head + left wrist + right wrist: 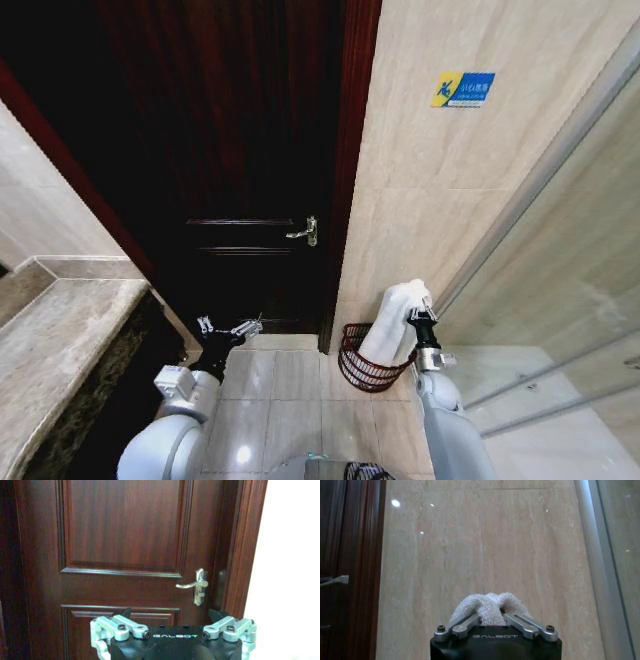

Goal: Discard the used towel into the hamper.

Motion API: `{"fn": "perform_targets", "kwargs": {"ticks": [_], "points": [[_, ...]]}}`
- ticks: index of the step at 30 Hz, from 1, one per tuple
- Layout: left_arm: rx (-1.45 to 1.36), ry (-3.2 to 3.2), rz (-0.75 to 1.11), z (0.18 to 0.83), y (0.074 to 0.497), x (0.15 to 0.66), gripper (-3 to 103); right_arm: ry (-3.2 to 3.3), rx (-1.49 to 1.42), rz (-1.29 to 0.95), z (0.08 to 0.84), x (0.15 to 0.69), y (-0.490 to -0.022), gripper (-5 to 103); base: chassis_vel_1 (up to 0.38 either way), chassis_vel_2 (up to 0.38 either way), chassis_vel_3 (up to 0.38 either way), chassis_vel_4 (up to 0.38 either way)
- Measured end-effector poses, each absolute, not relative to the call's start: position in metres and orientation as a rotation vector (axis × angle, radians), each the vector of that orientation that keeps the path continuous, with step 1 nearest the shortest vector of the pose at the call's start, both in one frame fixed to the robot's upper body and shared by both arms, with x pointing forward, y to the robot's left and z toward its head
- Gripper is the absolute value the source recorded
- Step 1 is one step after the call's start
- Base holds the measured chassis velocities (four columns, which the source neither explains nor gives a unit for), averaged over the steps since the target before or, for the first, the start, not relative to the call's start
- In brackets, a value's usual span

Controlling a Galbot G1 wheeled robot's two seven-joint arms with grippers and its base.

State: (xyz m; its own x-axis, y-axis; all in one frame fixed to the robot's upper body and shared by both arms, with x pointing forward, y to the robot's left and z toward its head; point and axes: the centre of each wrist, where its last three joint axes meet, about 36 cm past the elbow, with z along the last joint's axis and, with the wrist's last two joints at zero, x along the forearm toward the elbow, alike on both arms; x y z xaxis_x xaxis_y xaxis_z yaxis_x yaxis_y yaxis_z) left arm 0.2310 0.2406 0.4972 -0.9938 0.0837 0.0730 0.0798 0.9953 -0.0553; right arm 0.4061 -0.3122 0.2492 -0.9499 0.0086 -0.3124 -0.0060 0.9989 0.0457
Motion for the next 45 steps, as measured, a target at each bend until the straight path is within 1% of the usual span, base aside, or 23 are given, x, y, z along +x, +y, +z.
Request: {"fn": "perform_targets", "kwargs": {"ticks": [7,14,27,36,45], "points": [[-0.126,-3.063,0.08,0.497,0.241,0.231,100,2.832,0.01,0.074,0.248,0.405,-0.31,5,-0.024,0.03,0.023,-0.027],[-0.126,-3.063,0.08,0.497,0.241,0.231,100,2.849,0.024,0.084,0.24,0.399,-0.309,5,-0.106,0.12,0.127,-0.124],[-0.126,-3.063,0.08,0.497,0.241,0.231,100,2.991,0.08,0.12,0.201,0.371,-0.313,5,-0.016,0.012,-0.008,-0.001],[-0.126,-3.063,0.08,0.497,0.241,0.231,100,3.078,0.045,0.16,0.168,0.38,-0.315,5,0.0,0.0,0.0,0.0],[-0.126,-3.063,0.08,0.497,0.241,0.231,100,3.164,0.078,0.134,0.134,0.382,-0.326,5,0.0,0.0,0.0,0.0]]}}
